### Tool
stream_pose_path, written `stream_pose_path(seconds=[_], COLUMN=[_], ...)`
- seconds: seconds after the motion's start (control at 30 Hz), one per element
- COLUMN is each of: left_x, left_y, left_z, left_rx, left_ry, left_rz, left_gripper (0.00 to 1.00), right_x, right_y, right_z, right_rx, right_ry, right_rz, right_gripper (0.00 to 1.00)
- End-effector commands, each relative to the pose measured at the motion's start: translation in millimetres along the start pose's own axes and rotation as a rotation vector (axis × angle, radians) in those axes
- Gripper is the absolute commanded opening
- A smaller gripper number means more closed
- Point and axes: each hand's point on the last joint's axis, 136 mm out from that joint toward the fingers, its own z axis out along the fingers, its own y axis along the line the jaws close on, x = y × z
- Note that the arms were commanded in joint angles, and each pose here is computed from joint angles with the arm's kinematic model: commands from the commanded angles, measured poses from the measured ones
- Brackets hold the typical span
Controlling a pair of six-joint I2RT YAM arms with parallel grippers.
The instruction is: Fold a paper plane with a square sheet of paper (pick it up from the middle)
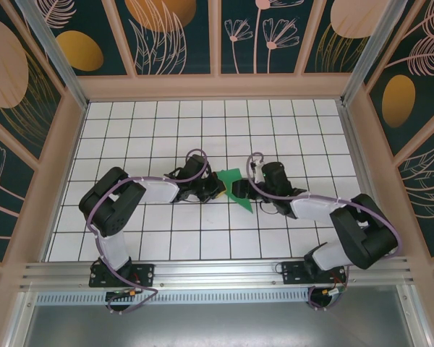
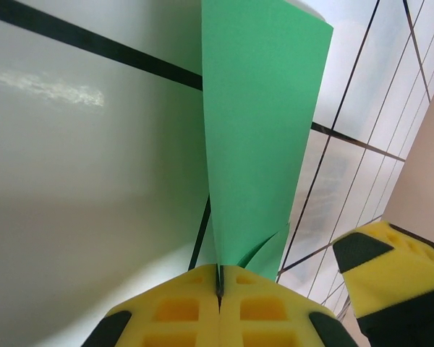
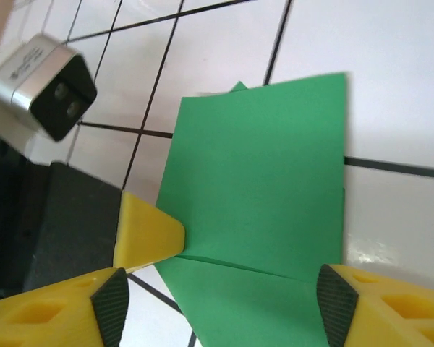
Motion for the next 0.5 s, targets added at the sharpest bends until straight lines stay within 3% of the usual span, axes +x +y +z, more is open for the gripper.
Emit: stream_pose_path(seconds=[0.0, 0.17, 0.27, 0.47], left_x=[-1.9, -1.9, -1.1, -1.5], left_y=[-21.6, -18.8, -18.4, -23.6], left_z=[-7.0, -10.2, -9.4, -11.0], left_rx=[0.048, 0.034, 0.033, 0.023], left_ry=[-0.017, -0.025, -0.019, -0.016], left_rz=[0.017, 0.012, -0.005, -0.003], left_gripper=[0.04, 0.03, 0.02, 0.03], right_x=[-8.1, 10.1, 18.5, 25.2], right_y=[-21.6, 0.4, 17.3, 16.1], right_z=[-5.6, -10.3, -17.2, -14.4], right_rx=[0.164, 0.096, 0.077, 0.123], right_ry=[-0.057, -0.048, -0.121, -0.128], right_rz=[-0.161, -0.351, -0.517, -0.602], right_gripper=[0.75, 0.71, 0.68, 0.66])
